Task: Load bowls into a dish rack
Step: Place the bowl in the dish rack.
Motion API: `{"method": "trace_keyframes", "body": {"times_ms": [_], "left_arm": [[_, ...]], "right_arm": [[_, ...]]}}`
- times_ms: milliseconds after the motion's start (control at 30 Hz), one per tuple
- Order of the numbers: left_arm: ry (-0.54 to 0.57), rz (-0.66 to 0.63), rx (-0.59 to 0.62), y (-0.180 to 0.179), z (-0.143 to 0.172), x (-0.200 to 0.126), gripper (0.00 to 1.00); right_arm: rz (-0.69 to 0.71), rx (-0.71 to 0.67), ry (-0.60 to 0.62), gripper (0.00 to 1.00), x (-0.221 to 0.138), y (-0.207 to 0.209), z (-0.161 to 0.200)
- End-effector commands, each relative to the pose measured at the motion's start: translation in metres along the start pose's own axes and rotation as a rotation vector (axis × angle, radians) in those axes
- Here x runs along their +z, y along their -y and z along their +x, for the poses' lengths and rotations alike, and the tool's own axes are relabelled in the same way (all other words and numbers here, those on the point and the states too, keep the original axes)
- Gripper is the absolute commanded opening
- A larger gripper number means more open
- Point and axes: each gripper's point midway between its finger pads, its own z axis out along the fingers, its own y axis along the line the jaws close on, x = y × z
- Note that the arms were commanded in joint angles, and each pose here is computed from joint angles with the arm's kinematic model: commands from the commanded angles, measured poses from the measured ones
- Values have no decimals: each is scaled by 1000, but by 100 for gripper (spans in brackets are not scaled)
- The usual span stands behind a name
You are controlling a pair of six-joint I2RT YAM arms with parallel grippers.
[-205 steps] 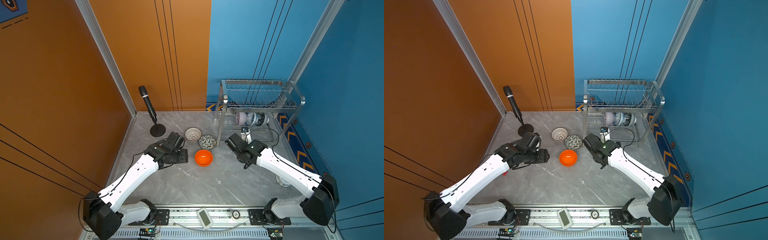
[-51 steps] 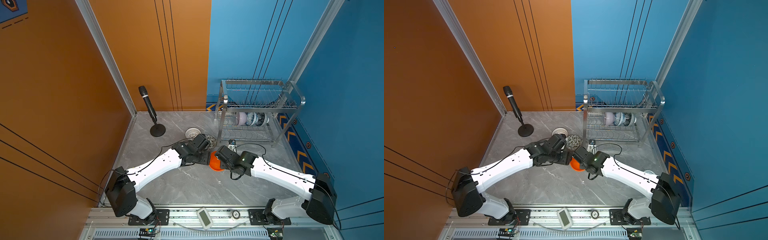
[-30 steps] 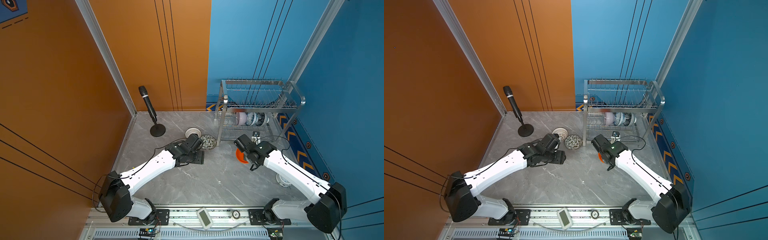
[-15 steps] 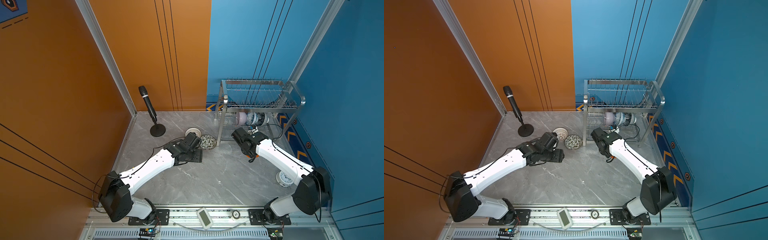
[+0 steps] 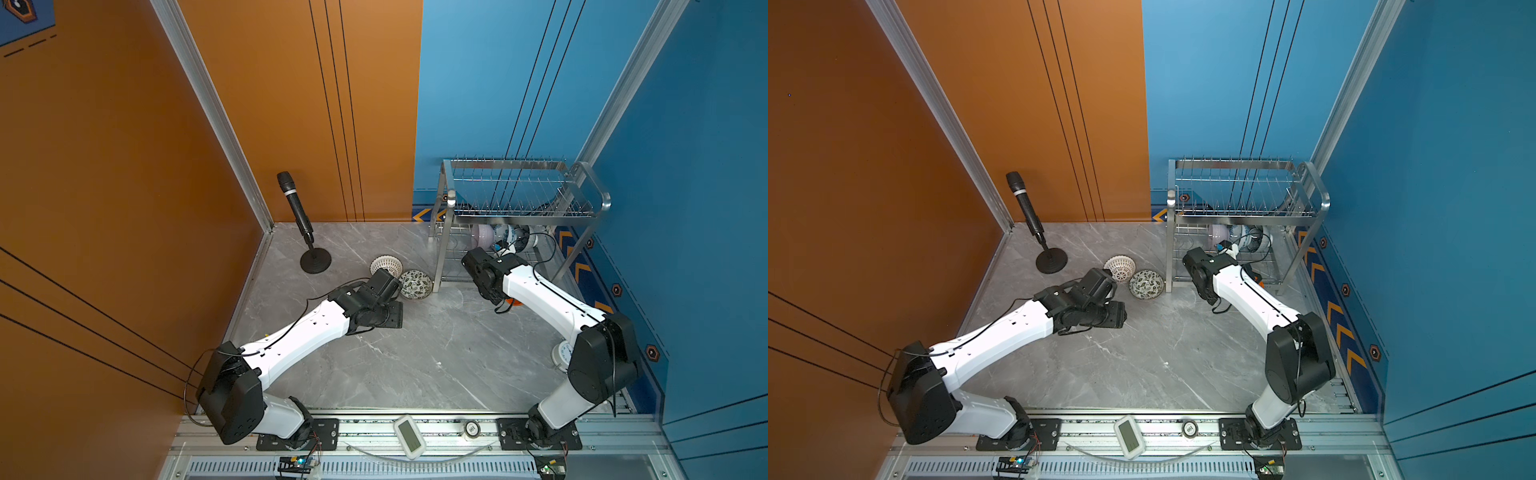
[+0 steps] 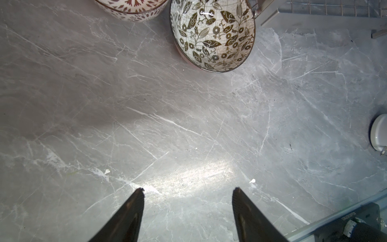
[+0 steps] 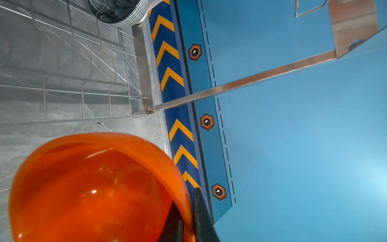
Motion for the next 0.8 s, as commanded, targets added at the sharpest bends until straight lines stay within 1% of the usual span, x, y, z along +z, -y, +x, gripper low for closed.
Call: {"method": "trace_keyframes", "body": {"times_ms": [0, 300, 467, 633, 767], "left_arm": [[15, -34, -25, -11, 0, -4, 68], [19, -49, -35, -14, 0, -2, 68], [6, -57, -37, -15, -1, 3, 68], [18, -68, -41, -15, -5, 3, 68], [23, -76, -52, -16, -7, 4, 68]], "right_arm": [[87, 1, 26, 0, 4, 17, -14], [167, -41, 5, 0, 22, 21, -27], [185, -70, -19, 0, 35, 17, -34], [208, -103, -33, 0, 45, 13, -43], [217, -104, -49, 0, 55, 13, -49]]}}
